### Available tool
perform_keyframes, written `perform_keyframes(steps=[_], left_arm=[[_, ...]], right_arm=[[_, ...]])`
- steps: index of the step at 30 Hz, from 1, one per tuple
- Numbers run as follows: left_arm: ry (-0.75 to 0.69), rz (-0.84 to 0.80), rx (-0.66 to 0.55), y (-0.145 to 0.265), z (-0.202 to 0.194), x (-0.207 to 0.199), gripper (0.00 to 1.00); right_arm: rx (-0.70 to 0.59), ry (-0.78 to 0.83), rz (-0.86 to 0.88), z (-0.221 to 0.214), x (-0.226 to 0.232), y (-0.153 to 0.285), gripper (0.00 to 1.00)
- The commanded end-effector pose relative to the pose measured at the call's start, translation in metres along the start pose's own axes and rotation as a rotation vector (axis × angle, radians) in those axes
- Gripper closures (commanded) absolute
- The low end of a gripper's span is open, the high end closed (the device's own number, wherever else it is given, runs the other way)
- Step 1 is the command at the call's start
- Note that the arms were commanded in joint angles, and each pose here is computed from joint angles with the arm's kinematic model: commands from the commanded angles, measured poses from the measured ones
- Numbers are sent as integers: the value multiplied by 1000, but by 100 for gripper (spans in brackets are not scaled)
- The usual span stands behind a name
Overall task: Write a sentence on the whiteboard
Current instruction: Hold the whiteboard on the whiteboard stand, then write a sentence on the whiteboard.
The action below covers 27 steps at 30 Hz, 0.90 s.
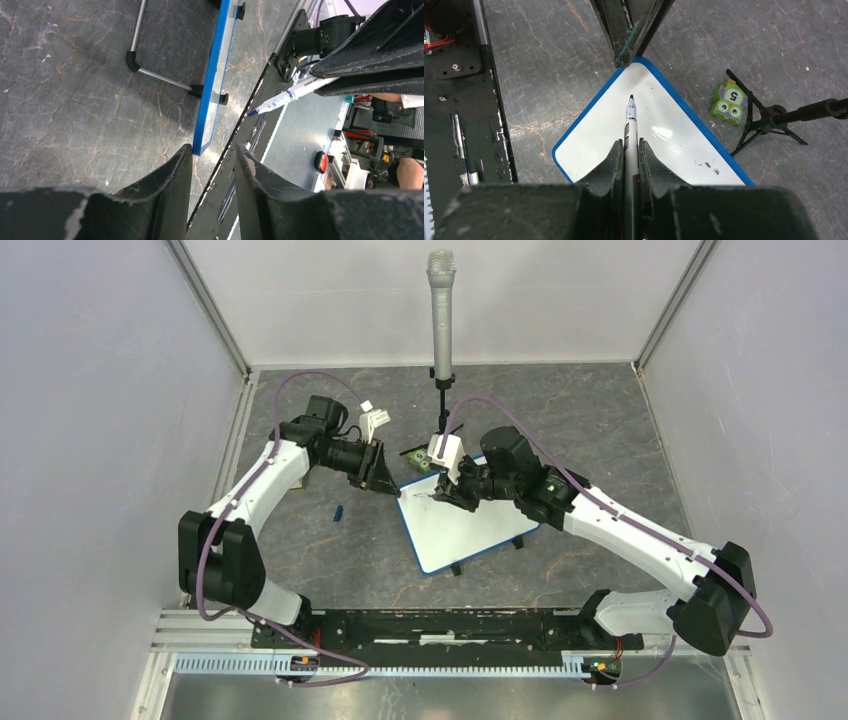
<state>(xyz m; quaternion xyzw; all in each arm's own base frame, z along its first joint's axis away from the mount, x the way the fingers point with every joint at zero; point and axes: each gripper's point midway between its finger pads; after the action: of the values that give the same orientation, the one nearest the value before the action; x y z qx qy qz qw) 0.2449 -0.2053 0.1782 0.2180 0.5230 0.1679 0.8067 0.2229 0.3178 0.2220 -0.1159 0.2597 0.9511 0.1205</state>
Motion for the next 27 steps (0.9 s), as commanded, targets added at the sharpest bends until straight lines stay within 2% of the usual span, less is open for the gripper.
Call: perform_keyframes(steps=[1,10,18,27], left_arm=[[-83,-58,0,-9,16,-15,60],[-86,-47,17,-16,19,-12,79],[-86,13,15,-16,16,0,86],[-92,54,13,-16,14,9,97]], right_arm=[[-73,46,-58,30,-17,4,100],[-61,41,-41,26,-13,-4,100],[-38,34,-60,21,-17,-8,100],[-40,32,-45,27,-17,-13,100]])
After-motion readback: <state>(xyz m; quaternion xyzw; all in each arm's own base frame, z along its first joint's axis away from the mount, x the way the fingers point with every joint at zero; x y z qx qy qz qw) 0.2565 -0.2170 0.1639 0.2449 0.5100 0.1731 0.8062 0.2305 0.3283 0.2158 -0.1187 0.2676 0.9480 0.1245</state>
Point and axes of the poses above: each gripper's point midway between its finger pads, its own y axis back along the fingers, its own x axis along the line the jaws close on, z = x × y, and after that the axes turned 12 degrees about y, right-handed
